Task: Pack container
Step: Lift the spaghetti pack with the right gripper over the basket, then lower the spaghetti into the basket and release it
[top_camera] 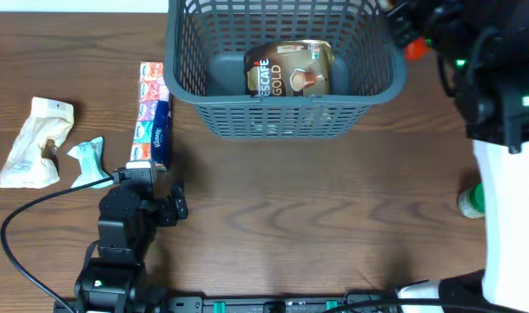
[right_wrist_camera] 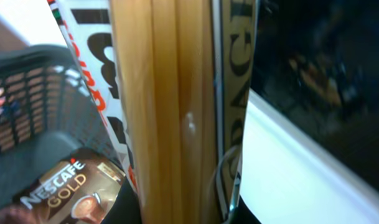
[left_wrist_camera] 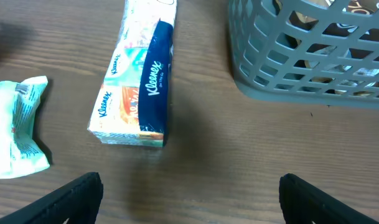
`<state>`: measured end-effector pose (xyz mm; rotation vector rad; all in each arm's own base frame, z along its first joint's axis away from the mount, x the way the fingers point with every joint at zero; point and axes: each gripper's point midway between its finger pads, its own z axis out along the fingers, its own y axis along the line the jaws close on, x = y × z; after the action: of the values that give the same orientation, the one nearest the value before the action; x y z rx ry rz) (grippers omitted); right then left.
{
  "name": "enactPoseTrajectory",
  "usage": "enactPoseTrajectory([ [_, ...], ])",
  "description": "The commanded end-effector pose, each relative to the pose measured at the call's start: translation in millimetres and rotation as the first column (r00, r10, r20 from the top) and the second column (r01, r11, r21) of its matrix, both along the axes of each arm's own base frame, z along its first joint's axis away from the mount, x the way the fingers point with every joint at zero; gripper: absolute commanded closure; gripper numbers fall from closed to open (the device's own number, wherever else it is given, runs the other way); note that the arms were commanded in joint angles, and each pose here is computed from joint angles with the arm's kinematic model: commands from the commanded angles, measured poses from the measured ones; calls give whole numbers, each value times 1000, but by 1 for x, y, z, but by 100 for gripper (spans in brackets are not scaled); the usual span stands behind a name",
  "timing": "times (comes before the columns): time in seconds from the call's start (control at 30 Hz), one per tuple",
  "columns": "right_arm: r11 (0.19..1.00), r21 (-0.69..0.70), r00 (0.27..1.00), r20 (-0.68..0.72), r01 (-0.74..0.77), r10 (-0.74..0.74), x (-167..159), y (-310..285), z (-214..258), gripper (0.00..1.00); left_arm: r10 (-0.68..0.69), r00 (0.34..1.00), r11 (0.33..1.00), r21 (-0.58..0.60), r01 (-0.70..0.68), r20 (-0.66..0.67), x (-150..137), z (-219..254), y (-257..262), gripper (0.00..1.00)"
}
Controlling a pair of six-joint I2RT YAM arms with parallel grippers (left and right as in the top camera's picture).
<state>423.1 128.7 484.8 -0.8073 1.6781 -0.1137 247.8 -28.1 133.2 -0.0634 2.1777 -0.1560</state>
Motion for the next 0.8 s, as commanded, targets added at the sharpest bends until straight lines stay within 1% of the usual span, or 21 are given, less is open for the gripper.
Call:
enactPoseTrajectory([
  [0.0,981,-179,995,52,-79,90,19,20,-10,99,3,1000,1000,4,-3,25,3,11,0,10],
  [0.17,937,-300,983,-89,-178,158,60,49,-87,99,5,1000,1000,0,-5,25,3,11,0,10],
  [0.33,888,-368,955,-213,-275,207,90,73,-162,99,9,1000,1000,-6,-9,24,3,11,0,10],
  [0.5,863,-363,917,-319,-351,239,102,94,-221,99,9,1000,1000,-6,-9,24,3,11,0,10],
  [0.77,847,-346,869,-435,-404,236,111,102,-286,99,9,1000,1000,-6,-9,24,3,11,0,10],
])
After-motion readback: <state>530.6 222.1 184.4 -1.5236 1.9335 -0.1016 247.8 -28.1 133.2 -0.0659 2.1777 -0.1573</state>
